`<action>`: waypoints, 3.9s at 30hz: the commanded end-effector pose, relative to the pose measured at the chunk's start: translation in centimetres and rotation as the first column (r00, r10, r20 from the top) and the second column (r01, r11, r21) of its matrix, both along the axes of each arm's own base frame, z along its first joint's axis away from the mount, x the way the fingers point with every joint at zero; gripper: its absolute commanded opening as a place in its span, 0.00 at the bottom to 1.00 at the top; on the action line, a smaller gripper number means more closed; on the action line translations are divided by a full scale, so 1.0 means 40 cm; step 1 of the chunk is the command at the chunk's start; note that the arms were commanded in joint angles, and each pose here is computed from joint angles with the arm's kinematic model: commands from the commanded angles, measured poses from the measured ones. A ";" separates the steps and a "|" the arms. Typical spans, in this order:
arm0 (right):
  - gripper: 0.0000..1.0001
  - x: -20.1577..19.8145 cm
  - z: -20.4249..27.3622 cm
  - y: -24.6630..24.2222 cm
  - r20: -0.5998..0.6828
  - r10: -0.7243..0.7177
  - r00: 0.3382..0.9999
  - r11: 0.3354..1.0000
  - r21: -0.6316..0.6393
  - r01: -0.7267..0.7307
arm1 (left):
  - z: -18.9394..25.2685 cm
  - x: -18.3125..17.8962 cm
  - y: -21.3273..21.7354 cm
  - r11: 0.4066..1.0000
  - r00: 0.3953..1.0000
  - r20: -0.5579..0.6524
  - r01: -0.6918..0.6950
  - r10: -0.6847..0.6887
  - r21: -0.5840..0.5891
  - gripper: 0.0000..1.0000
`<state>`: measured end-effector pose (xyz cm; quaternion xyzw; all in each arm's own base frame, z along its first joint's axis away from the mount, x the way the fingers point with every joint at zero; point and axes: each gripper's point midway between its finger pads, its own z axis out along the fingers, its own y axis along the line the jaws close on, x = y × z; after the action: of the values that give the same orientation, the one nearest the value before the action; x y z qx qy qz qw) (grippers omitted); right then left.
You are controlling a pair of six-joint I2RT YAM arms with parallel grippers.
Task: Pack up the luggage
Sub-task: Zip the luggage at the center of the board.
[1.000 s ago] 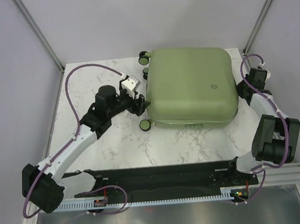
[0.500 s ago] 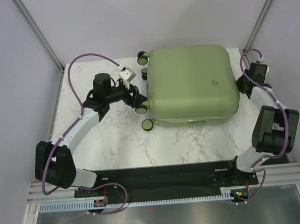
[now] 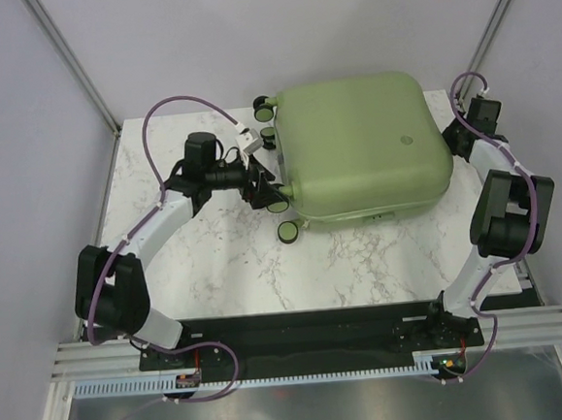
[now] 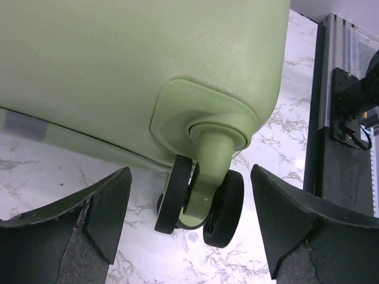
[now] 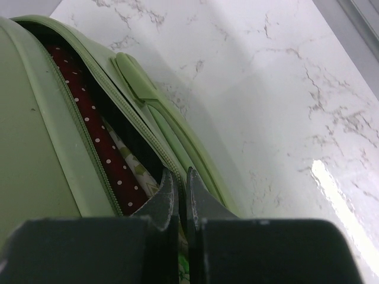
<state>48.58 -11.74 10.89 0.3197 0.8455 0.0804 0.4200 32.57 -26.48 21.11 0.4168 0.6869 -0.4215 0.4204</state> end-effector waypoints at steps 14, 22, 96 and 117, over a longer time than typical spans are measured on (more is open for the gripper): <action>0.00 -0.045 -0.226 -0.189 -0.290 -0.238 0.927 0.956 -0.240 0.170 | 0.018 0.020 -0.127 0.979 0.979 -0.042 0.199 -0.202 -0.052 0.95; 0.00 -0.013 -0.162 -0.226 -0.266 -0.257 0.929 0.938 -0.301 0.173 | -0.020 -0.028 -0.177 0.961 0.952 -0.140 0.277 -0.273 0.012 0.87; 0.91 -0.585 0.262 0.820 0.186 0.360 0.914 0.923 -0.213 -0.320 | 0.012 0.089 -0.198 0.995 0.919 -0.391 0.020 -0.058 -0.103 0.02; 0.72 -0.531 0.040 0.870 0.251 0.090 0.964 0.966 -0.258 -0.023 | 0.041 0.083 -0.182 0.989 0.922 -0.375 0.048 -0.097 -0.138 0.02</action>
<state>25.90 22.89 11.26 0.1699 0.8387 0.0035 0.5174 32.49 -34.37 19.76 0.3317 0.7262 -0.5612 0.2181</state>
